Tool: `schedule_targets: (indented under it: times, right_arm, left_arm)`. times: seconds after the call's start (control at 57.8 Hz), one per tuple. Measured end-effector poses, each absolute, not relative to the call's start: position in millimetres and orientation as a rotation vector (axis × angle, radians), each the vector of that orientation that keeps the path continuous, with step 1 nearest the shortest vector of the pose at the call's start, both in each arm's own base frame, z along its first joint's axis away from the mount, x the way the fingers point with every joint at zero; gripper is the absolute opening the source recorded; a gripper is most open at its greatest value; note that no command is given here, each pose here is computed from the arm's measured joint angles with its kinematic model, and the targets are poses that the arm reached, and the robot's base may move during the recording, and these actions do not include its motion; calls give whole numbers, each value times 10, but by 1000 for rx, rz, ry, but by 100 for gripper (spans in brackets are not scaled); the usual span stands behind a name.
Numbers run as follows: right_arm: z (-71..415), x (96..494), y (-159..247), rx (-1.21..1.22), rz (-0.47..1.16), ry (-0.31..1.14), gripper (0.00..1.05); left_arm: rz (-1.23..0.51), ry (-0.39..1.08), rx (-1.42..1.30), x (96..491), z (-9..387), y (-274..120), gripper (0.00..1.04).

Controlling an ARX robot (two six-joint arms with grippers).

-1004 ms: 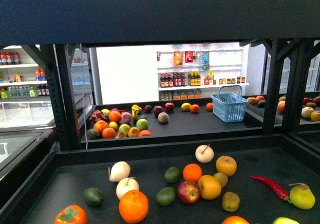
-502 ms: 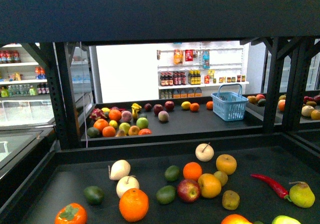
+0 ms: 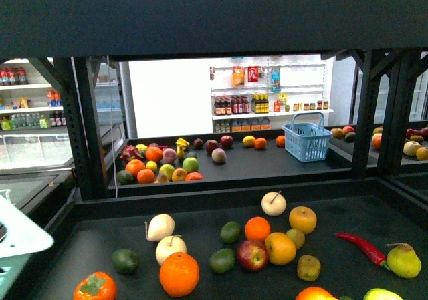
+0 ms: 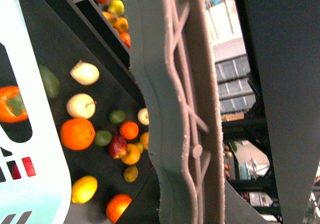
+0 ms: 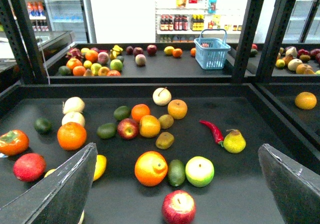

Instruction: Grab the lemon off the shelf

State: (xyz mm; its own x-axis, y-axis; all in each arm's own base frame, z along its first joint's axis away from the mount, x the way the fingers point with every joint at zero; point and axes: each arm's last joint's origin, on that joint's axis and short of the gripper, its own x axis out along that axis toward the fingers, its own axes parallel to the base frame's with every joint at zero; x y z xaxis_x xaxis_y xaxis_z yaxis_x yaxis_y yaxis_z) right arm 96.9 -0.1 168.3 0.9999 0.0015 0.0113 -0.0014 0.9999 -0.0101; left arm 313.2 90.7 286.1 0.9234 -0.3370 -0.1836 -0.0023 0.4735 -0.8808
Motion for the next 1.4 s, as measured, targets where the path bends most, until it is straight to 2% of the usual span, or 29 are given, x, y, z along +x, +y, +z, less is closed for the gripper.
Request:
schedule_targets:
  times: [0.242,0.536,0.882,1.194,1.28,1.402]
  right_arm:
    - [1683,969,-1,-10,1,-11,97]
    - [1683,969,-1,-10,1,-11,97]
    - [1683,969,-1,-10,1,-11,97]
    - [1682,969,-1,-9,0,-9,97]
    - [1643,1010,-12,101,-5,189,97]
    - [1678,1306,-90,251,13,360,97]
  left_arm:
    - [-369,478,-1028,3248,2705,162,8]
    - [-502,584,-976,3469,2498,-531,8]
    - [-558,573,-965,3713,2524,-1024,8]
    - [-570,575,-978,3773,2503,-1168,8]
    - [-566,572,-979,3774,2505,-1167,8]
    - [-562,570,-980,3776,2507,-1167,8]
